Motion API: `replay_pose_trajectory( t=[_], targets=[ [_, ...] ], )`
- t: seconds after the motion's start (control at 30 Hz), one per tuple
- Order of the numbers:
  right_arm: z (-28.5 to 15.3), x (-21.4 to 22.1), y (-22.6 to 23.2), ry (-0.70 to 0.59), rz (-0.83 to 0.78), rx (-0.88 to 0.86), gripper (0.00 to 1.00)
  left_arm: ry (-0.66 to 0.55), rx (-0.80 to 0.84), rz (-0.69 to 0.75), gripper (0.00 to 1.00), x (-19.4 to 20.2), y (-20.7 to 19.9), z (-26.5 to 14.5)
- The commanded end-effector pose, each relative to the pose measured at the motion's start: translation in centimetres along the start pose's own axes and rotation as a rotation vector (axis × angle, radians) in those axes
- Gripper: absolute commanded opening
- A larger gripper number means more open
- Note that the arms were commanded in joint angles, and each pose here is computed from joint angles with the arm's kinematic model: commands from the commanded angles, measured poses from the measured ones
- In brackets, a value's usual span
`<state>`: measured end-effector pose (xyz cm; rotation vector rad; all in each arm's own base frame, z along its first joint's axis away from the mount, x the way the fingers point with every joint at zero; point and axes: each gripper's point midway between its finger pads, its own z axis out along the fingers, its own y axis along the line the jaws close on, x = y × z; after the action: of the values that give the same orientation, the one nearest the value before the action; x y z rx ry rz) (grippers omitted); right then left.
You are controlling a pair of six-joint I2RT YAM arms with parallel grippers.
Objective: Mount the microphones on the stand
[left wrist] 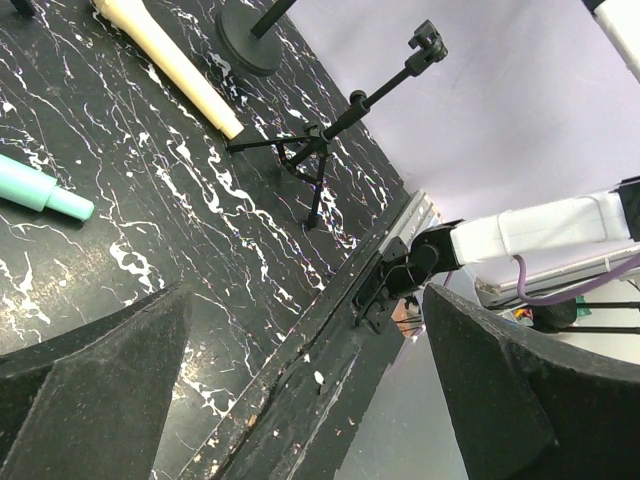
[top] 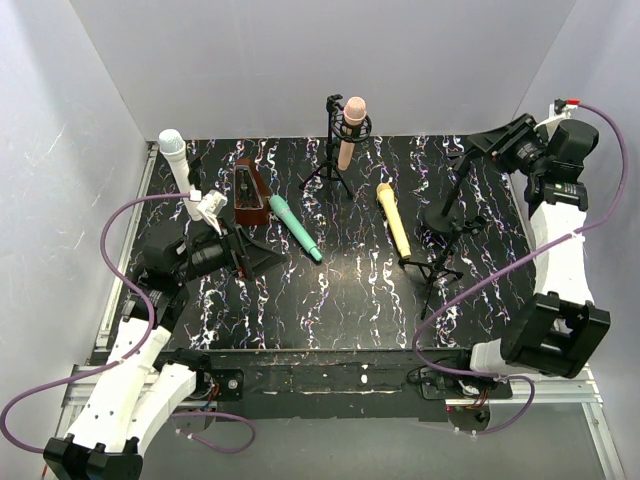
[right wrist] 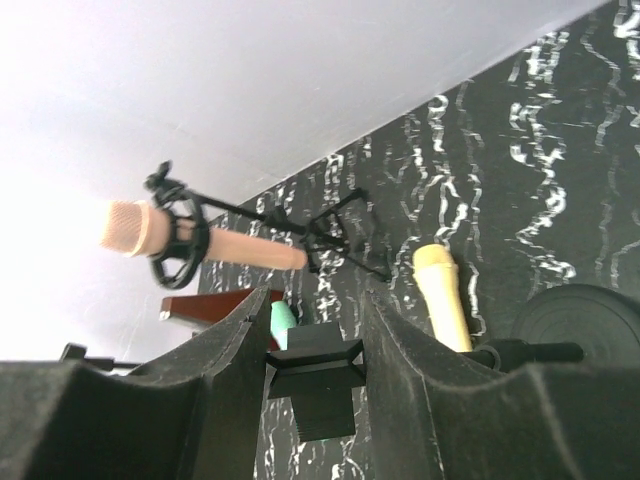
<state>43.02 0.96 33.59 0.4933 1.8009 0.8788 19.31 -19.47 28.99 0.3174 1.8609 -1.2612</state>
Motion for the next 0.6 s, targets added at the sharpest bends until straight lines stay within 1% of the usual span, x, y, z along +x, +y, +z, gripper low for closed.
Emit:
replay_pose_trajectory(
  t=[0.0, 0.23, 0.57],
  targets=[
    [-3.6, -1.9, 9.8, -0.058, -0.128, -0.226, 0.11, -0.019, 0.009, 0.029, 0.98, -0.8, -0.9, -0.3],
    [-6.0, 0.5, 14.3, 0.023, -0.166, -0.342, 0.09, -0.023, 0.013, 0.041, 0.98, -1.1, -1.1, -0.3],
    [-8.0, 6.6, 17.6, 0.208, -0.151, -0.506, 0.09, -0.025, 0.011, 0.056, 0.98, -1.5, -1.4, -0.4]
  ],
)
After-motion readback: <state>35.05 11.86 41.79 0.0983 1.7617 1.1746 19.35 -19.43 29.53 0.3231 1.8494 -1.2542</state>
